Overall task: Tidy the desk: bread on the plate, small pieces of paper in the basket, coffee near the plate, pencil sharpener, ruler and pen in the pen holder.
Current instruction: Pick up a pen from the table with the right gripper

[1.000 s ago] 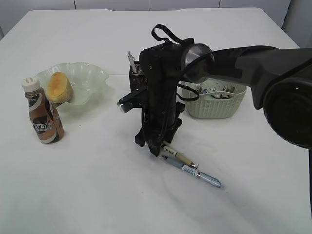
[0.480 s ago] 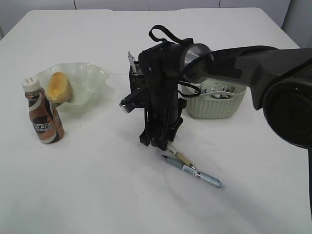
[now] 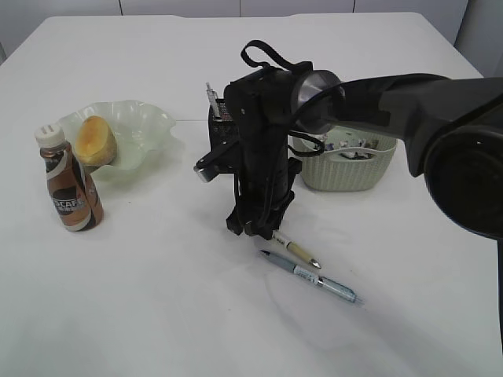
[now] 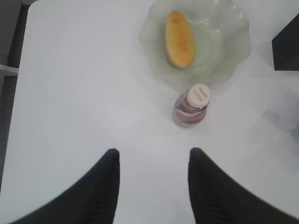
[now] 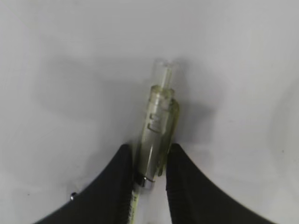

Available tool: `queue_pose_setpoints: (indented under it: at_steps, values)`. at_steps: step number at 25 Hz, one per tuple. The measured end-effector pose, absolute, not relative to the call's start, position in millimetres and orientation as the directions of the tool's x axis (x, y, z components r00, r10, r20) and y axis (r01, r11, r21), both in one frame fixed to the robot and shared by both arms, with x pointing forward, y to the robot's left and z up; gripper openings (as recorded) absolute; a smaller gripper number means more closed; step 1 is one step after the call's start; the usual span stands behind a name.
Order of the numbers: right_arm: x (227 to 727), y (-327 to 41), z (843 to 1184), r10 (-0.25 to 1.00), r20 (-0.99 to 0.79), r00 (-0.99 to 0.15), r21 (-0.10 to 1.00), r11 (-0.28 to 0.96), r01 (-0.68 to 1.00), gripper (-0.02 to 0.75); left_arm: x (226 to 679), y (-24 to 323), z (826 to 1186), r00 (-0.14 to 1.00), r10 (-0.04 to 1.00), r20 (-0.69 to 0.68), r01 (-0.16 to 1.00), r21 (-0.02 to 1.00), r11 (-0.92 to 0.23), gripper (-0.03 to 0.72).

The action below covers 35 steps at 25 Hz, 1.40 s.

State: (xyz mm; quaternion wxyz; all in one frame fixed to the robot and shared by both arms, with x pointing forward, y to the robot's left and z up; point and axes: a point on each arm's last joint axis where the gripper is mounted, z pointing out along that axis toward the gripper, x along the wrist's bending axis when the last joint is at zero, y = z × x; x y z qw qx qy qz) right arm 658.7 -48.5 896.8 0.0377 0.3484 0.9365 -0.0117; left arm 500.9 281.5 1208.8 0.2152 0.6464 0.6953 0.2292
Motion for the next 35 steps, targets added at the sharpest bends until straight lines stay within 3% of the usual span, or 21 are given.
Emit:
queue_pose_setpoints:
  at_steps: [8,23,35]
  values:
    - [659.0,-48.7,897.1,0.651,-0.083,-0.755,0.004,0.758,0.652,0.074,500.9,281.5,1208.8,-0.072,0.997,-0.003,0.8,0.597,0.059,0.349]
    - [657.9,-45.6,898.1,0.687,-0.05,-0.725,0.021,0.727,0.687,0.06,500.9,281.5,1208.8,-0.072,0.997,-0.003,0.8,0.597,0.059,0.335]
    - [638.7,-44.5,974.5,0.716,0.037,-0.698,0.195,0.679,0.707,0.06,500.8,281.0,1208.7,-0.07,0.998,-0.009,0.801,0.596,0.061,0.335]
